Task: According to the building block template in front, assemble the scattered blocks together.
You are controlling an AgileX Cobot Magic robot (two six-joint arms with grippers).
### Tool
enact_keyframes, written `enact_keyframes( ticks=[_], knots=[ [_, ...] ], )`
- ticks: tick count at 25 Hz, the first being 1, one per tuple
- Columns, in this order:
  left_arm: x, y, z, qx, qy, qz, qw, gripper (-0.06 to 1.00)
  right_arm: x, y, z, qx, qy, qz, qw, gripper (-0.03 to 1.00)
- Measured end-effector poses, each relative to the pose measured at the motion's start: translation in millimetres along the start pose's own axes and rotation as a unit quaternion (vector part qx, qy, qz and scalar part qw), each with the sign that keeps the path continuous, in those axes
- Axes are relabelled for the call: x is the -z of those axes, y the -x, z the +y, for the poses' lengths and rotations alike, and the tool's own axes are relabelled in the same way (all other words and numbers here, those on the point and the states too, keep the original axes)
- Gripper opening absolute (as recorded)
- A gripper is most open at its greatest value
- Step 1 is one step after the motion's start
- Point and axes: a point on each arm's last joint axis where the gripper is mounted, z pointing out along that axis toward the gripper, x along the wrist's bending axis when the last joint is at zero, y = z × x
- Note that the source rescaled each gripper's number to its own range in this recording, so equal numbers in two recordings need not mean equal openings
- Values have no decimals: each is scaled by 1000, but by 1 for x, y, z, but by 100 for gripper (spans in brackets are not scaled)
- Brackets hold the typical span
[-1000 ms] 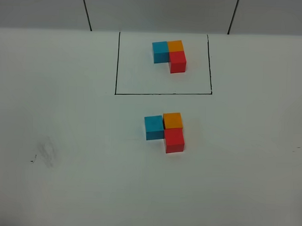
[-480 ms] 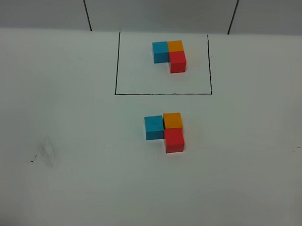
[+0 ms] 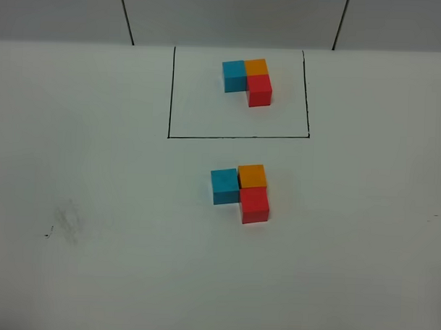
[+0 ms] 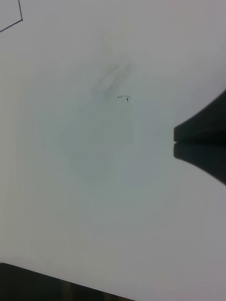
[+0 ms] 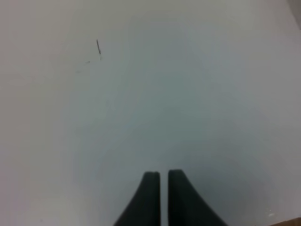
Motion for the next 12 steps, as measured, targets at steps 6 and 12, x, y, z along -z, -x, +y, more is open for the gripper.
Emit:
enact_keyframes(
  ticks=[6, 12],
  knots=[
    [0, 0, 0, 0, 0, 0, 1000, 0, 0, -1, 2, 57, 13, 3, 998, 1],
    [0, 0, 0, 0, 0, 0, 1000, 0, 5, 2, 0, 55, 34, 1, 998, 1]
  ],
)
